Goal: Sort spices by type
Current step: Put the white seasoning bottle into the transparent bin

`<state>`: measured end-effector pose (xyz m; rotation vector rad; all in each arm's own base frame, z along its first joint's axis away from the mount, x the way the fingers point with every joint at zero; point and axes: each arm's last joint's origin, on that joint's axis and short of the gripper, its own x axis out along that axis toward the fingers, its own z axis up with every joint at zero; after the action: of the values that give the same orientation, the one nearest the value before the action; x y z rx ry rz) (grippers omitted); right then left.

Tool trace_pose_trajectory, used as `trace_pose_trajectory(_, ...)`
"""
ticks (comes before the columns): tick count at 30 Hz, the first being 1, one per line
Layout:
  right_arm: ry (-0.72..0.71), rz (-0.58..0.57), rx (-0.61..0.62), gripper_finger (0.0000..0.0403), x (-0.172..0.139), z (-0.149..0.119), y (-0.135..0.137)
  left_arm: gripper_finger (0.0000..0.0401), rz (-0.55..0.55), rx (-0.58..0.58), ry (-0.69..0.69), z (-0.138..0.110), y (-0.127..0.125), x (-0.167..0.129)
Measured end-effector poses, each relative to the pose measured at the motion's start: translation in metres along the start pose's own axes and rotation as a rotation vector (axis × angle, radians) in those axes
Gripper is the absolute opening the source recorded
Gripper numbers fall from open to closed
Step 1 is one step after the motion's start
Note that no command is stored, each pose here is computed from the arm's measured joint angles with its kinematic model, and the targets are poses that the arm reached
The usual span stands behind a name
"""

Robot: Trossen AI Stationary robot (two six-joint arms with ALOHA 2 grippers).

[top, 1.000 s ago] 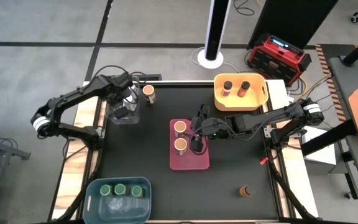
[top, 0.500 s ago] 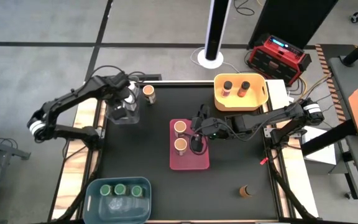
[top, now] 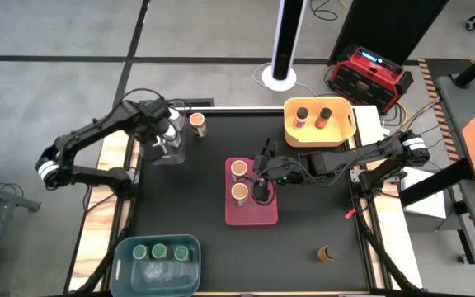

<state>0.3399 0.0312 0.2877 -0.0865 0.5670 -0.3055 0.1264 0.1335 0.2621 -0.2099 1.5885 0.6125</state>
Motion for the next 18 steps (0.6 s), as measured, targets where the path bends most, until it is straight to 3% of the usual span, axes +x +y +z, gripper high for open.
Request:
trace_pose_trajectory(10,0.001,0.0,0.007,0.0311,-0.0001,-0.0001,0.0001,0.0,0.026,-0.014,0.007,0.0024,0.0009,0.0021)
trace_pose_trajectory(18,0.002,0.001,0.007,0.0298,0.0,-0.0002,0.0001,0.0,0.025,-0.046,0.007,0.0024,0.0009,0.0022)
